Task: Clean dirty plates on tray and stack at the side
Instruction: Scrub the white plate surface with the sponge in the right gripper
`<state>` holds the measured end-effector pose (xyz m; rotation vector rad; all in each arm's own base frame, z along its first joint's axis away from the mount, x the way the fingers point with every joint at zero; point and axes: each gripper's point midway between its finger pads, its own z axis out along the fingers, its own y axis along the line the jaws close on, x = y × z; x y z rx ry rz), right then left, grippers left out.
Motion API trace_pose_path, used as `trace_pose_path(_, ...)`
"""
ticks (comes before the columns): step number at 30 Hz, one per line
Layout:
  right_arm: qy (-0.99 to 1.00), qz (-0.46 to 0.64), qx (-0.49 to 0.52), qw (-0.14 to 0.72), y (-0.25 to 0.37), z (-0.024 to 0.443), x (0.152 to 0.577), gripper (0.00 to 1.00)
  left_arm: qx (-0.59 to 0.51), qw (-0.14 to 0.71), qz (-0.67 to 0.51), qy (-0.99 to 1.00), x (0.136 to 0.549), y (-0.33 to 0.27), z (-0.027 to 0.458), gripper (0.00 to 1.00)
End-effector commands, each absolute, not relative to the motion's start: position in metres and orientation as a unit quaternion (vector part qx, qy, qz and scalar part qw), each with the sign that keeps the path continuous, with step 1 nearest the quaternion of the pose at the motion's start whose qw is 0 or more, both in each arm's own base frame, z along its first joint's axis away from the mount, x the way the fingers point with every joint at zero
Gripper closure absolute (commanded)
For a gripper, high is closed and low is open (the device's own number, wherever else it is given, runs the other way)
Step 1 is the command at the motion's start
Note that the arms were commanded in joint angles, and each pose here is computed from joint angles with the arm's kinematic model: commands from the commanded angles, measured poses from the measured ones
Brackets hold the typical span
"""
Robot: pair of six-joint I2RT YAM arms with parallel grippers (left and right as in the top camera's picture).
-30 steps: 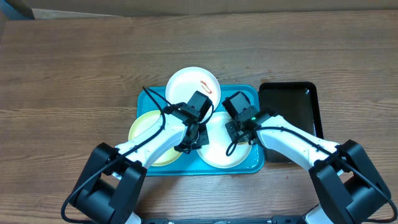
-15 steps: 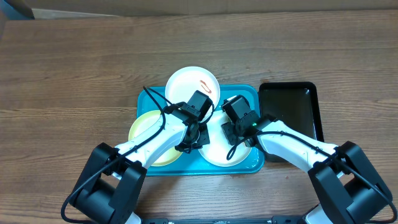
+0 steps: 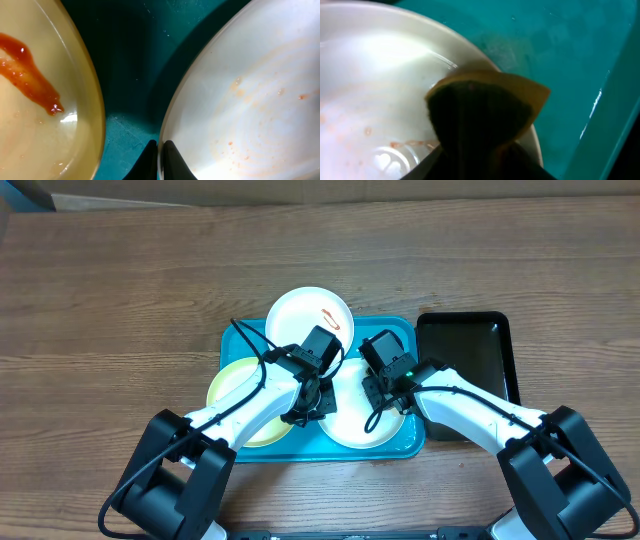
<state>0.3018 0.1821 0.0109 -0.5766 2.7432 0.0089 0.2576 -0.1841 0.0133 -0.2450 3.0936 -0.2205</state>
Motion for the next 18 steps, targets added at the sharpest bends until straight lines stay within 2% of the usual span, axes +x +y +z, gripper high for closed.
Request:
trace_pose_path(1, 0.963, 0.002, -0.196, 0.183, 0.185, 0.019, 0.312, 0.81, -0.074, 0.016, -0.061, 0.995, 0.259, -0.18, 0.012, 0.93)
trace_pose_path(3, 0.964, 0.001, -0.196, 0.18, 0.184, 0.018, 0.311, 0.96, -0.074, 0.016, -0.061, 0.995, 0.259, -0.18, 0.012, 0.93)
trace_pose_path(14, 0.965, 0.003, -0.194, 0.177, 0.178, 0.003, 0.304, 0.96, -0.074, 0.016, -0.061, 0.995, 0.259, -0.18, 0.012, 0.94)
trace_pose_path(18, 0.965, 0.034, -0.199, 0.166, 0.186, -0.003, 0.296, 0.96, -0.074, 0.016, -0.061, 0.995, 0.259, -0.18, 0.012, 0.94)
